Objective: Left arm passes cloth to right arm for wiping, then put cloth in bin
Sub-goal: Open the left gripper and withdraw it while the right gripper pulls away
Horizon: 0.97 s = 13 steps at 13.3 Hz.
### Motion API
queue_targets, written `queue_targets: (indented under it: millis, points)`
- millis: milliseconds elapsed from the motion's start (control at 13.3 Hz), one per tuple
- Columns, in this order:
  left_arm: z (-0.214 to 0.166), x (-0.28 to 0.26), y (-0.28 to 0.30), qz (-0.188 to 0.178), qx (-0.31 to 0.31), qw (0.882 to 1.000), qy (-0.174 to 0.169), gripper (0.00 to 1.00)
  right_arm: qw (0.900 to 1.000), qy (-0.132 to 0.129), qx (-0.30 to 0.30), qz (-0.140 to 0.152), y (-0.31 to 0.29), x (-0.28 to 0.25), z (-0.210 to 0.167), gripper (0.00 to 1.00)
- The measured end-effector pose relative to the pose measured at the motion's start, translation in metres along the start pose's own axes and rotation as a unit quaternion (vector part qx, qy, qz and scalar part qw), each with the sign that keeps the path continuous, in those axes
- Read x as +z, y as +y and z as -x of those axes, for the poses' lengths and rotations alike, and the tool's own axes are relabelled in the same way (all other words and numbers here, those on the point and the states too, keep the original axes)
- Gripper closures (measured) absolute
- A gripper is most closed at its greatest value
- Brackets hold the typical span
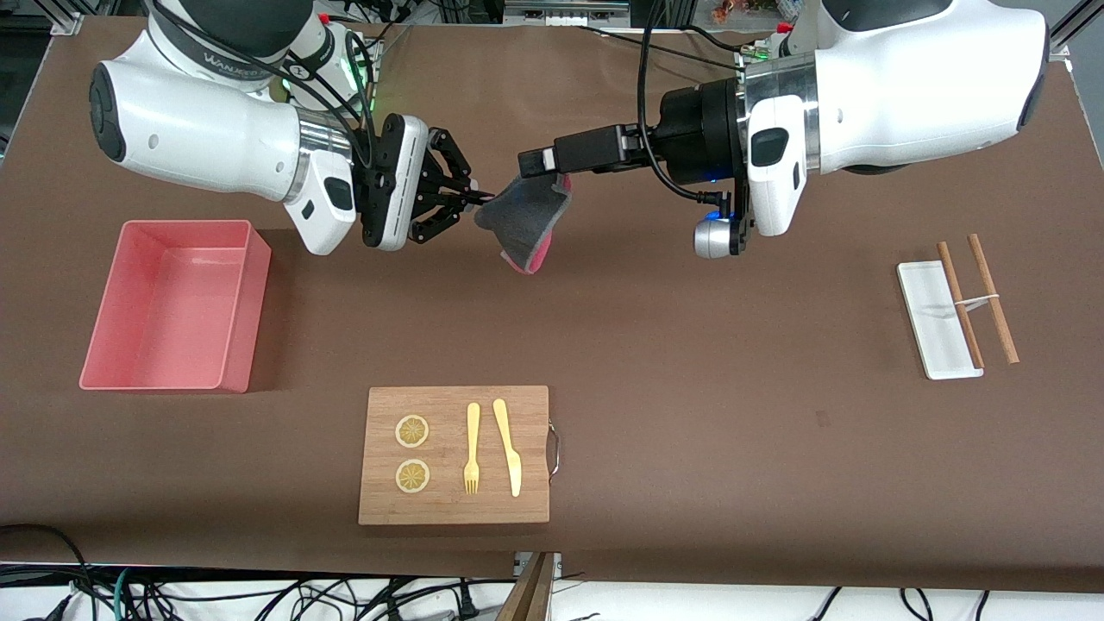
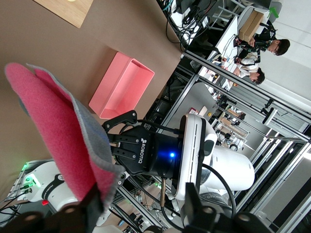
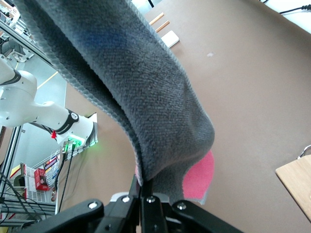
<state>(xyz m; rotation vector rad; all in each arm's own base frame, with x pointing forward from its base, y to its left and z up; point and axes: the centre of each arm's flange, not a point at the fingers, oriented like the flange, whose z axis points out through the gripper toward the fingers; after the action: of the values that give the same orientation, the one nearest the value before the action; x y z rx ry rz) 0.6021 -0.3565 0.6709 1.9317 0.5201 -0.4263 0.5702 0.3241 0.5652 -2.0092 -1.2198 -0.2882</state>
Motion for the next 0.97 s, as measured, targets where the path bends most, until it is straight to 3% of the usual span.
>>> queue_targets:
  millis: [150, 525, 750, 975]
  points:
    - [-0.002, -0.001, -0.002, -0.009, 0.003, 1.000, 0.007, 0.00, 1.000, -0.006, 0.006, -0.002, 0.005, -0.007, 0.005, 0.98]
    - [-0.017, -0.012, -0.016, -0.071, 0.020, 0.996, 0.042, 0.00, 0.999, -0.034, 0.014, 0.006, 0.015, -0.026, 0.021, 0.98]
    - [-0.043, -0.038, -0.044, -0.178, 0.047, 0.979, 0.082, 0.00, 0.997, -0.070, 0.017, 0.041, 0.030, -0.037, 0.035, 0.98]
    - [-0.082, -0.074, -0.085, -0.296, 0.113, 0.944, 0.098, 0.00, 0.987, -0.133, 0.025, 0.091, 0.056, -0.040, 0.059, 0.98]
